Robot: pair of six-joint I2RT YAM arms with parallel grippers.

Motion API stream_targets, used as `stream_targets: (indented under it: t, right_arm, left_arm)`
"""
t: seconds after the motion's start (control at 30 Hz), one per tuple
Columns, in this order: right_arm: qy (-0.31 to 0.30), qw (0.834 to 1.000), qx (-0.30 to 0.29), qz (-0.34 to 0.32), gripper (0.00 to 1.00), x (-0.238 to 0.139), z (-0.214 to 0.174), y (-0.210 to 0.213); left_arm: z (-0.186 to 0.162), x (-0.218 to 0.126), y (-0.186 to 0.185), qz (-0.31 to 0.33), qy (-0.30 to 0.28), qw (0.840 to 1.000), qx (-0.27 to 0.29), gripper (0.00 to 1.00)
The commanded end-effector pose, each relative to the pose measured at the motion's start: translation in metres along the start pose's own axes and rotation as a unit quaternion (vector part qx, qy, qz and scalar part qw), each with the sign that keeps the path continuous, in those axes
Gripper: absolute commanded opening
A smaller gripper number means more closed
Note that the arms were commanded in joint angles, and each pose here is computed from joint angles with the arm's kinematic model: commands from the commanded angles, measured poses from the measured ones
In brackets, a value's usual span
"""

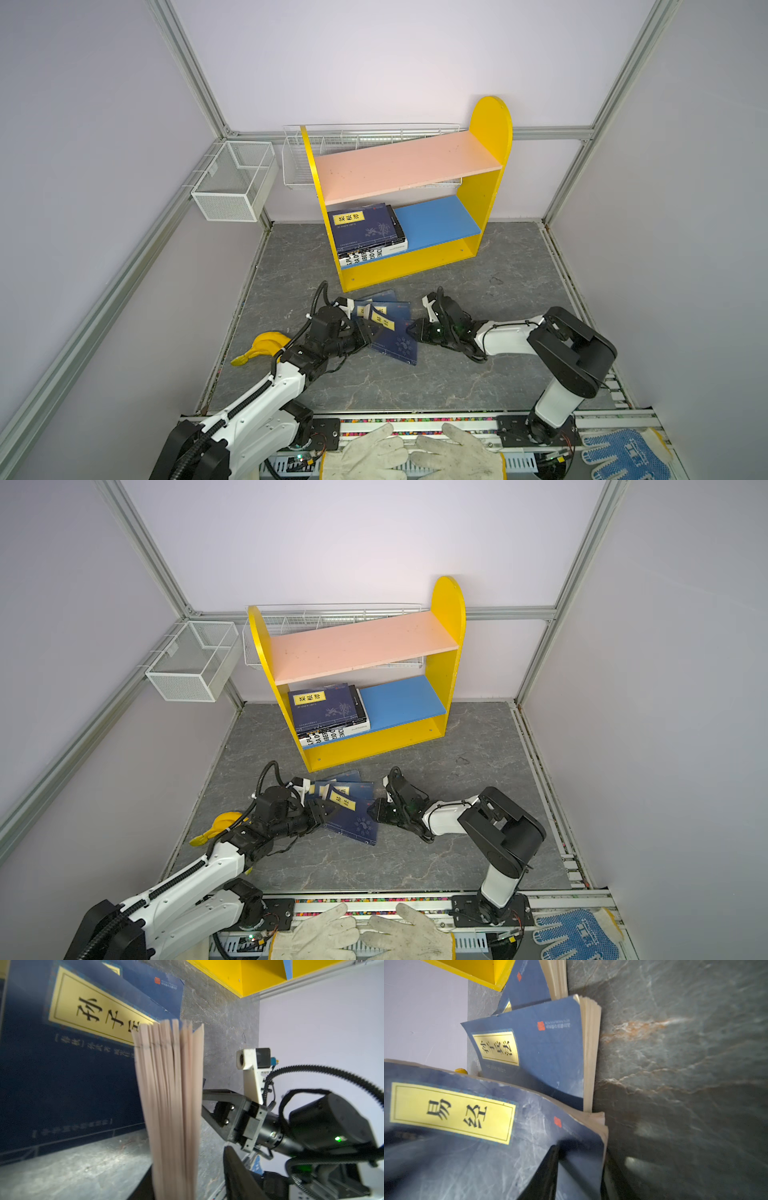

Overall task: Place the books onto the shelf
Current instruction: 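Grasp the top blue book edges with both grippers and tilt it up, then lift the blue book upright with both grippers toward the blue shelf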

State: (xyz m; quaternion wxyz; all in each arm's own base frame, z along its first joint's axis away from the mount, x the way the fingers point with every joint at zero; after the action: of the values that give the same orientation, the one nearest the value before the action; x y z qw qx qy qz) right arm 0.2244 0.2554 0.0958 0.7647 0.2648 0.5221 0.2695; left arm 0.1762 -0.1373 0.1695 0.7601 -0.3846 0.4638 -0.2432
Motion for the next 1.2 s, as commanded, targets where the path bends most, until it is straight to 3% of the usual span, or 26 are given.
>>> stream_targets:
  t: [0.0, 0.23, 0.33, 0.47, 0.63, 0.7, 0.93, 1.17]
  right_arm:
    - [0.020, 1.000, -0.005, -0.017, 0.35, 0.002, -0.004, -0.003]
    - [-0.006, 1.000, -0.027, -0.010, 0.40, -0.019, 0.014, 0.013]
    - [-0.026, 0.999, -0.035, 0.007, 0.46, -0.036, 0.026, 0.023]
    - [-0.066, 0.996, -0.050, 0.030, 0.79, -0.070, 0.047, 0.039]
    - [-0.118, 0.987, -0.080, 0.078, 0.97, -0.127, 0.074, 0.062]
    - [-0.131, 0.982, -0.093, 0.096, 0.89, -0.150, 0.082, 0.071]
    - [-0.119, 0.959, -0.145, 0.213, 0.89, -0.185, 0.087, 0.106]
    - [-0.128, 0.935, -0.155, 0.291, 0.91, -0.195, 0.086, 0.119]
  left_arm:
    - [0.003, 0.000, -0.006, 0.016, 0.010, 1.000, 0.023, 0.25]
    - [0.007, 0.005, -0.012, 0.025, 0.029, 0.999, 0.033, 0.02]
    - [0.012, 0.001, -0.023, 0.016, 0.027, 0.998, 0.048, 0.00]
    - [0.024, -0.012, -0.053, -0.015, 0.017, 0.996, 0.083, 0.00]
    - [0.043, -0.039, -0.102, -0.075, -0.033, 0.987, 0.136, 0.00]
    - [0.053, -0.053, -0.125, -0.098, -0.062, 0.980, 0.162, 0.00]
    - [0.088, -0.092, -0.196, -0.183, -0.152, 0.944, 0.227, 0.00]
    - [0.112, -0.102, -0.219, -0.275, -0.167, 0.921, 0.218, 0.00]
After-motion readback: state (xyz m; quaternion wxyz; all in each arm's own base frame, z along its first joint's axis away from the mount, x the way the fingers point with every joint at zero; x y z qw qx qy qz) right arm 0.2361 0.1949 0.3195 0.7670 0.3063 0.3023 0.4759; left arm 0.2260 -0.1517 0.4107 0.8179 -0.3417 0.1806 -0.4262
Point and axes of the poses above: each gripper's point midway between its finger pads, its own x axis out along the fingers, its own y axis along the line the jaws close on, z = x × y, the point moved 10 cm from there along -x, back along the fingers
